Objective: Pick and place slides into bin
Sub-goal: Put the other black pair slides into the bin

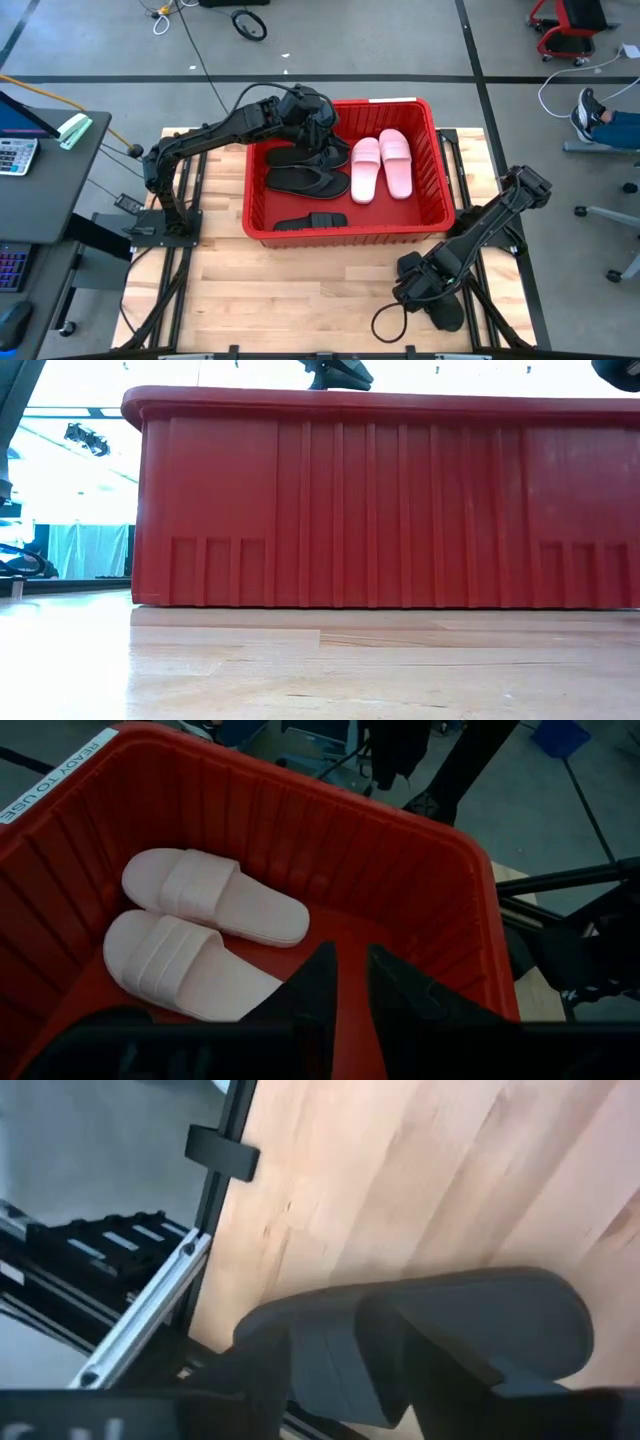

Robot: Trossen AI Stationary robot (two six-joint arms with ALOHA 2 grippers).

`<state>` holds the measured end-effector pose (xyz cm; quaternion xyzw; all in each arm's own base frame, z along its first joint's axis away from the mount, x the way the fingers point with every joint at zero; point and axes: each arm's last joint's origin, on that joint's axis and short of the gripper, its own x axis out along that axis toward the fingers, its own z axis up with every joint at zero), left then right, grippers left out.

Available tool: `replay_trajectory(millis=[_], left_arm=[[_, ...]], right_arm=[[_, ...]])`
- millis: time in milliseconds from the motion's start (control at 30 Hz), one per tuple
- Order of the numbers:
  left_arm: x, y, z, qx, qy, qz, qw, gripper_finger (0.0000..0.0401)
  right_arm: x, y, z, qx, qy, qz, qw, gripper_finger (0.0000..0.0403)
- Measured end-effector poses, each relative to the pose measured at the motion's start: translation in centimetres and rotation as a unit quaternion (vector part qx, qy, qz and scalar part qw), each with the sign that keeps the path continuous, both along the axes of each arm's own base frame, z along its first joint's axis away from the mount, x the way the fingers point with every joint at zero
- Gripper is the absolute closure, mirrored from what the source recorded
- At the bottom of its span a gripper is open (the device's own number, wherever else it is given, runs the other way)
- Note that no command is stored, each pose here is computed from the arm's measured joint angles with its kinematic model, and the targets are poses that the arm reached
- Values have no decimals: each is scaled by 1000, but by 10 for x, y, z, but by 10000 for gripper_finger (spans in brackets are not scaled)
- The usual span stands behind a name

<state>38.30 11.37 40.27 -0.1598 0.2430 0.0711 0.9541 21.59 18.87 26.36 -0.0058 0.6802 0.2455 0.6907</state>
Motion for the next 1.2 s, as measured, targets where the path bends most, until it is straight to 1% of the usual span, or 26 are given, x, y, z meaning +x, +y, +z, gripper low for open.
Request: replay_trajectory(millis=[100, 167, 367, 500, 667, 767, 900, 967, 1100, 1133, 1200], left_arm=[[0, 0, 0, 0, 0, 0, 1000, 338], [0, 0, 0, 0, 0, 0, 1000, 340], [0, 0, 0, 0, 0, 0, 1000, 348], [0, 0, 0, 0, -1, 0, 1000, 347], [0, 0, 0, 1, -1, 0, 1000, 340], [0, 0, 0, 1, -2, 0, 1000, 338], [0, 0, 0, 1, -2, 0, 1000, 340], [0, 0, 1, 1, -3, 0, 1000, 343], [0, 0, 0, 1, -3, 0, 1000, 348], [0, 0, 1, 1, -3, 0, 1000, 348], [0, 0, 1, 1, -3, 0, 1000, 348]], right_arm=[[-1, 0, 0, 6, 12, -7, 1000, 199], [-1, 2, -3, 28, 21, -3, 999, 189], [-8, 12, -29, 54, 31, -23, 998, 187], [-19, 8, -52, 30, 65, -43, 997, 191], [-33, -2, -78, -15, 87, -33, 996, 192], [-36, -8, -87, -21, 97, -23, 995, 192], [-36, -10, -89, -18, 92, -3, 996, 194], [-35, -9, -89, -5, 89, 7, 996, 195], [-36, -3, -93, 65, 107, 25, 992, 199], [-38, -2, -95, 75, 109, 30, 991, 200], [-42, -2, -100, 75, 113, 35, 990, 205]])
